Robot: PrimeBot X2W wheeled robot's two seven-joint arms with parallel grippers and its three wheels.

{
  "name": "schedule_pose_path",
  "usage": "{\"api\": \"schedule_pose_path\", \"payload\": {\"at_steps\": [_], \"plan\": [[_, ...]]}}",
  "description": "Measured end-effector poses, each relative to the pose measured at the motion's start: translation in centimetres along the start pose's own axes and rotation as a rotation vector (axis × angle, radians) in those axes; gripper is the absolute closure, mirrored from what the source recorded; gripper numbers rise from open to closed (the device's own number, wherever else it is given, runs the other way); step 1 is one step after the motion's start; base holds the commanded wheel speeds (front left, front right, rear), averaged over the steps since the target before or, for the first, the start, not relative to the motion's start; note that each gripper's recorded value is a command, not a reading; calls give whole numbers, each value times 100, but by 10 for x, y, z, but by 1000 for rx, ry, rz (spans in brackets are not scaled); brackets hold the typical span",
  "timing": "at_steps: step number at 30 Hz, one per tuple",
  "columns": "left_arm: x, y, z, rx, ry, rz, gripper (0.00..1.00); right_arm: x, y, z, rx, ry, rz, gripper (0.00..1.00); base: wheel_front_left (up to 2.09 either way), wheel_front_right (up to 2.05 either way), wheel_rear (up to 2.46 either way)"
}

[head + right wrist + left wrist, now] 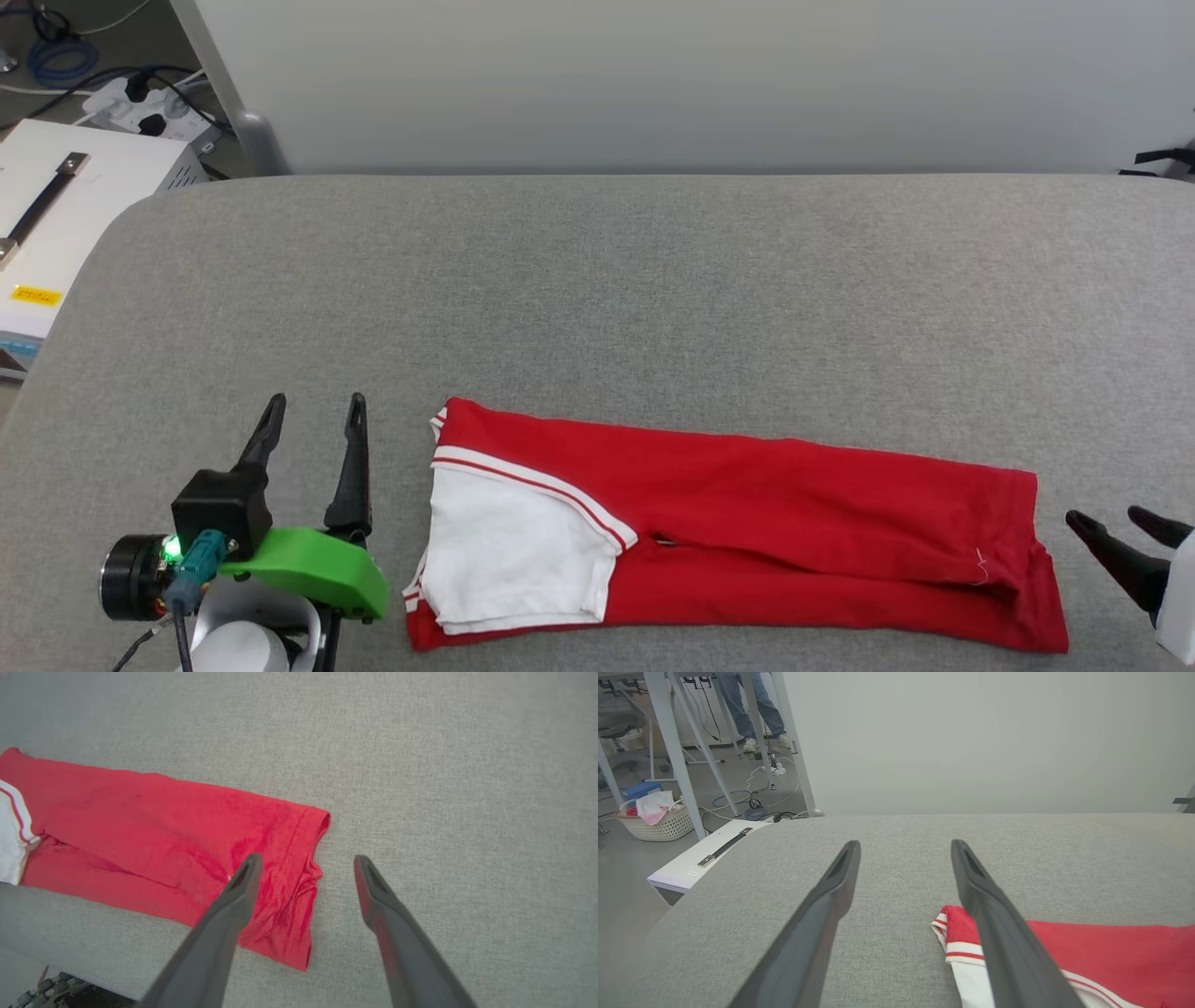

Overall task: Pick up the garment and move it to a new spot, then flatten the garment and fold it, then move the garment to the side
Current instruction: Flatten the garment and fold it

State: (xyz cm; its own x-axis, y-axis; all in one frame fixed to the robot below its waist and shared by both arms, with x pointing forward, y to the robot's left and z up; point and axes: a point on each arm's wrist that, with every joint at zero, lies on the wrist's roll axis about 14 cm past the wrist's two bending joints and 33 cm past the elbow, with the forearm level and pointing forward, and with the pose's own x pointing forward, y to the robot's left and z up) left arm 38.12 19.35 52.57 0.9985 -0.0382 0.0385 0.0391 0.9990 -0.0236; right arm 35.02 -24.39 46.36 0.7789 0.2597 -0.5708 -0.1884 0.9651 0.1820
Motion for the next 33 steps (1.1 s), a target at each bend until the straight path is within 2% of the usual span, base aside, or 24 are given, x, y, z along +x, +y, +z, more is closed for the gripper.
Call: {"api": "schedule_pose_path", "payload": {"at_steps": [5,8,16,22,31,32,33], "plan": [[-5,10,-1,-1,-28,66,0,11,-1,-28,46,173,17,0,0,0,0],[-6,13,-2,4,-38,88,0,20,-2,-35,70,225,21,0,0,0,0],[-4,22,-12,1,-34,124,0,54,-1,-46,116,310,38,0,0,0,0],[-7,25,-28,3,2,143,0,77,24,-65,122,386,111,0,0,0,0],[-10,21,-39,-7,28,145,0,86,40,-75,105,403,152,0,0,0,0],[-11,21,-41,-3,31,144,0,86,39,-76,100,402,148,24,0,0,0],[-12,21,-41,0,33,143,0,86,38,-76,96,400,144,99,0,0,0]]}}
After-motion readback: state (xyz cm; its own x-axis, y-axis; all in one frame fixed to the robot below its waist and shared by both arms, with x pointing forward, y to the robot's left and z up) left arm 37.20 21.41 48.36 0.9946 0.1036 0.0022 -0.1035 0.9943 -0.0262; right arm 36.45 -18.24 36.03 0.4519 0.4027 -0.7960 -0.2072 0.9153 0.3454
